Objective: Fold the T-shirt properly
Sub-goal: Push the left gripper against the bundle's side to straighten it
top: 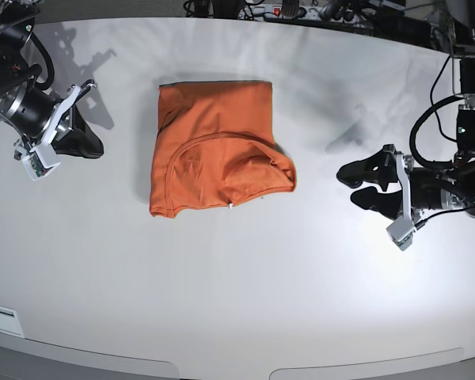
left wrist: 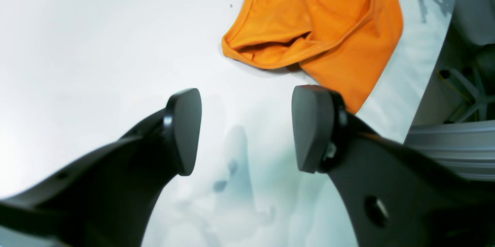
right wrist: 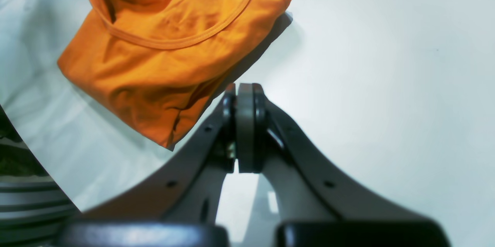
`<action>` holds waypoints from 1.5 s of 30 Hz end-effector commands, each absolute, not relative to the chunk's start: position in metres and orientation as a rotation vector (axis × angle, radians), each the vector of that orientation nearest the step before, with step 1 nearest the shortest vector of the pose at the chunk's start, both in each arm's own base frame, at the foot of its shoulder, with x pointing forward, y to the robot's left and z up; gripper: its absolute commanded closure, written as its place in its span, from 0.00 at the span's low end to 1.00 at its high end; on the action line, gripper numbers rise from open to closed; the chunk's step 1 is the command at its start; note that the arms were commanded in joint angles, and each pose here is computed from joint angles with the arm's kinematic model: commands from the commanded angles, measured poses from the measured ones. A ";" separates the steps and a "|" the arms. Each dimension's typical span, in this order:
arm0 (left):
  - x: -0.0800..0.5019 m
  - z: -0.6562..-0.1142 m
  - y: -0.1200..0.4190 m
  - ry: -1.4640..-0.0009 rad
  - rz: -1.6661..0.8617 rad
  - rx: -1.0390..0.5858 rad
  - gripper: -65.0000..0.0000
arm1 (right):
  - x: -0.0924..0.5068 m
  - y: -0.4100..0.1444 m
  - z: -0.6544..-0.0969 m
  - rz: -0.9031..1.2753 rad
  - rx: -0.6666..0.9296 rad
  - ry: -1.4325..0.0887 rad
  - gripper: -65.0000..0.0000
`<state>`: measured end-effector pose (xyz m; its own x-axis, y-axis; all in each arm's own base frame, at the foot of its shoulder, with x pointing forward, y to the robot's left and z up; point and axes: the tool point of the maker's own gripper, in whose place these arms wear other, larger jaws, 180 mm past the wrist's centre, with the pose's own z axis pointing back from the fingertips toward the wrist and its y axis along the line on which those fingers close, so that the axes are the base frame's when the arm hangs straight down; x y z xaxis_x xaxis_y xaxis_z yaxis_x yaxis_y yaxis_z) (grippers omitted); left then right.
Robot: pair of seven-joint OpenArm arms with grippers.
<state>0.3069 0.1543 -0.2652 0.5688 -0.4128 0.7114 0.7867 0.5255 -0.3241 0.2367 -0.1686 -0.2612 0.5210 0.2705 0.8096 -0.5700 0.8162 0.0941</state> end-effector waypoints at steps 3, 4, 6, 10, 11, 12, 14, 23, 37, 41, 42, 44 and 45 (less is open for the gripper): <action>0.308 -0.270 0.163 -0.615 -0.748 -0.641 0.40 | 0.236 -0.167 -0.252 0.540 0.377 -0.921 1.00; 0.307 -0.279 0.166 -0.602 -0.716 -0.618 0.40 | 0.235 -0.167 -0.253 0.538 0.378 -0.916 1.00; 0.307 -0.295 0.169 -0.586 -0.662 -0.578 0.40 | 0.233 -0.167 -0.255 0.540 0.379 -0.911 1.00; 0.299 -0.307 0.150 -0.590 -0.644 -0.636 0.40 | 0.235 -0.164 -0.250 0.556 0.386 -0.940 1.00; 0.297 -0.309 0.144 -0.592 -0.647 -0.652 0.40 | 0.235 -0.164 -0.250 0.556 0.388 -0.945 1.00; 0.296 -0.310 0.139 -0.596 -0.647 -0.667 0.40 | 0.235 -0.164 -0.250 0.556 0.388 -0.946 1.00; 0.294 -0.313 0.129 -0.598 -0.643 -0.695 0.40 | 0.235 -0.164 -0.251 0.556 0.386 -0.938 1.00; 0.308 -0.334 0.097 -0.652 -0.547 -0.664 0.40 | 0.235 -0.165 -0.251 0.557 0.380 -0.936 1.00; 0.310 -0.343 0.065 -0.711 -0.487 -0.694 0.91 | 0.235 -0.166 -0.251 0.558 0.376 -0.937 1.00; 0.320 -0.333 0.065 -0.751 -0.482 -0.700 0.98 | 0.235 -0.166 -0.251 0.558 0.377 -0.937 1.00; 0.323 -0.329 0.066 -0.759 -0.488 -0.696 0.97 | 0.235 -0.166 -0.251 0.558 0.377 -0.937 1.00; 0.332 -0.321 0.066 -0.782 -0.503 -0.686 0.94 | 0.235 -0.165 -0.251 0.557 0.377 -0.937 1.00; 0.336 -0.316 0.066 -0.801 -0.524 -0.683 0.93 | 0.235 -0.165 -0.251 0.557 0.377 -0.937 1.00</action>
<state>0.3267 0.0661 -0.3319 0.6310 -0.1895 0.7523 0.6388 0.6771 -0.3653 0.2320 -0.1665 -0.2627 0.5088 0.2797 0.8141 -0.5850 0.8062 0.0886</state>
